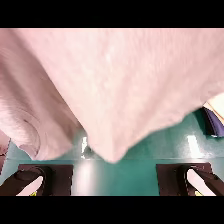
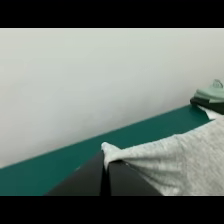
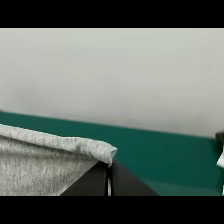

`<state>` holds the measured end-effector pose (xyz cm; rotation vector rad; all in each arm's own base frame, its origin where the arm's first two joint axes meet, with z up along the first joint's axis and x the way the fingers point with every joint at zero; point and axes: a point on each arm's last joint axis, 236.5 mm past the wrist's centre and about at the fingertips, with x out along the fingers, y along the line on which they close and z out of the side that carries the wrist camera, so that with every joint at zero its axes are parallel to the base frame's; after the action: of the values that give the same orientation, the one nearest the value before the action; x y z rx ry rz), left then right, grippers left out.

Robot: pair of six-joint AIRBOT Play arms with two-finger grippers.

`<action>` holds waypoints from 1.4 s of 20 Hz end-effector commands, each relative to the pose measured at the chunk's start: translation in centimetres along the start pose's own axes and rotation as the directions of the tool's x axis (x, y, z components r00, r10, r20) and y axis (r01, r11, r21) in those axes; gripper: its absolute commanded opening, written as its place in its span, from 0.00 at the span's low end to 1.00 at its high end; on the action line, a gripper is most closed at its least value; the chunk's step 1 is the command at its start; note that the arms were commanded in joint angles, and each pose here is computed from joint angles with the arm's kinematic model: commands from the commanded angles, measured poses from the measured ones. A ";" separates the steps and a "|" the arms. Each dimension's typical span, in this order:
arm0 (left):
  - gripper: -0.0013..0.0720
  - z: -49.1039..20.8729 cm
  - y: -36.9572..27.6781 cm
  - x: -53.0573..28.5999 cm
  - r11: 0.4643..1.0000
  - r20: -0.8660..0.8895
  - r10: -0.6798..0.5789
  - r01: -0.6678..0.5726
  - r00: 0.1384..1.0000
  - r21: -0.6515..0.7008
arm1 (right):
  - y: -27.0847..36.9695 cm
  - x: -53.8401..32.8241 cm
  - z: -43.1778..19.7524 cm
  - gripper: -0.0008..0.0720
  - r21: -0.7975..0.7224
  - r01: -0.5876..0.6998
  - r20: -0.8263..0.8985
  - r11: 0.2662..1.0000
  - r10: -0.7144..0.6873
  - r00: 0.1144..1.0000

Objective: Fold the shirts.

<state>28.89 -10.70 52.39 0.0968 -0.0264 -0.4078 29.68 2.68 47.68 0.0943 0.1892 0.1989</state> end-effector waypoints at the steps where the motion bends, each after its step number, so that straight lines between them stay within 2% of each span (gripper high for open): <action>1: 0.04 -11.6 0.5 8.5 0.997 -0.315 -0.057 0.036 0.947 -0.070 | -2.3 4.4 -8.7 0.02 0.141 0.006 -0.368 0.990 0.046 0.929; 4: 0.04 -27.5 -0.3 14.0 0.982 -0.679 -0.170 0.064 0.714 -0.179 | -5.0 10.1 -18.2 0.03 0.219 0.077 -0.646 0.973 0.086 0.759; 6: 0.04 -36.5 -0.6 16.5 0.970 -0.808 -0.225 0.049 0.545 -0.237 | -7.2 13.6 -25.2 0.03 0.198 0.154 -0.771 0.968 0.057 0.634; 7: 0.04 -39.7 -0.6 17.8 0.967 -0.832 -0.236 0.037 0.502 -0.252 | -8.2 15.4 -28.7 0.03 0.179 0.186 -0.815 0.966 0.040 0.578; 8: 0.04 -42.4 -0.5 19.0 0.965 -0.845 -0.242 0.024 0.477 -0.263 | -8.9 17.0 -31.5 0.03 0.170 0.205 -0.838 0.964 0.032 0.545; 10: 0.04 -45.2 -0.4 21.2 0.962 -0.841 -0.242 0.006 0.483 -0.273 | -9.8 20.2 -35.7 0.03 0.196 0.227 -0.845 0.954 0.047 0.533; 14: 0.05 -44.6 1.0 24.5 0.969 -0.778 -0.187 -0.017 0.600 -0.246 | -11.0 24.0 -38.4 0.03 0.229 0.252 -0.817 0.940 0.046 0.574; 15: 0.17 -44.7 1.2 24.6 0.971 -0.778 -0.178 -0.019 0.603 -0.237 | -11.2 24.5 -38.2 0.03 0.229 0.253 -0.806 0.940 0.038 0.591; 16: 0.62 -44.8 1.5 24.4 0.975 -0.786 -0.165 -0.024 0.596 -0.223 | -11.3 24.7 -37.9 0.13 0.230 0.251 -0.798 0.940 0.035 0.601; 17: 0.91 -45.0 1.9 24.1 0.978 -0.800 -0.150 -0.032 0.582 -0.207 | -11.3 24.5 -37.6 0.43 0.228 0.250 -0.800 0.941 0.034 0.599; 18: 0.92 -45.3 2.3 23.4 0.981 -0.819 -0.137 -0.035 0.557 -0.188 | -11.5 24.1 -37.2 0.49 0.229 0.253 -0.806 0.940 0.037 0.590; 21: 0.92 -45.6 3.6 20.8 0.972 -0.871 -0.142 -0.102 0.470 -0.213 | -11.4 21.5 -36.2 0.43 0.222 0.244 -0.841 0.944 0.059 0.538; 24: 0.92 -45.7 5.1 16.4 0.958 -0.916 -0.171 -0.157 0.363 -0.241 | -10.1 17.4 -36.5 0.43 0.206 0.216 -0.864 0.954 0.074 0.497; 25: 0.92 -45.7 5.0 15.4 0.948 -0.914 -0.195 -0.172 0.355 -0.269 | -9.5 16.0 -37.1 0.43 0.211 0.215 -0.871 0.954 0.083 0.485; 28: 0.92 -46.9 2.6 10.9 0.910 -0.903 -0.281 -0.209 0.324 -0.358 | -4.9 12.6 -39.2 0.43 0.329 0.147 -0.856 0.933 0.228 0.465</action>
<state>46.30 -8.80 7.08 -0.0312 1.2181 -0.3263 38.93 0.54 7.05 0.3180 1.2839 0.1447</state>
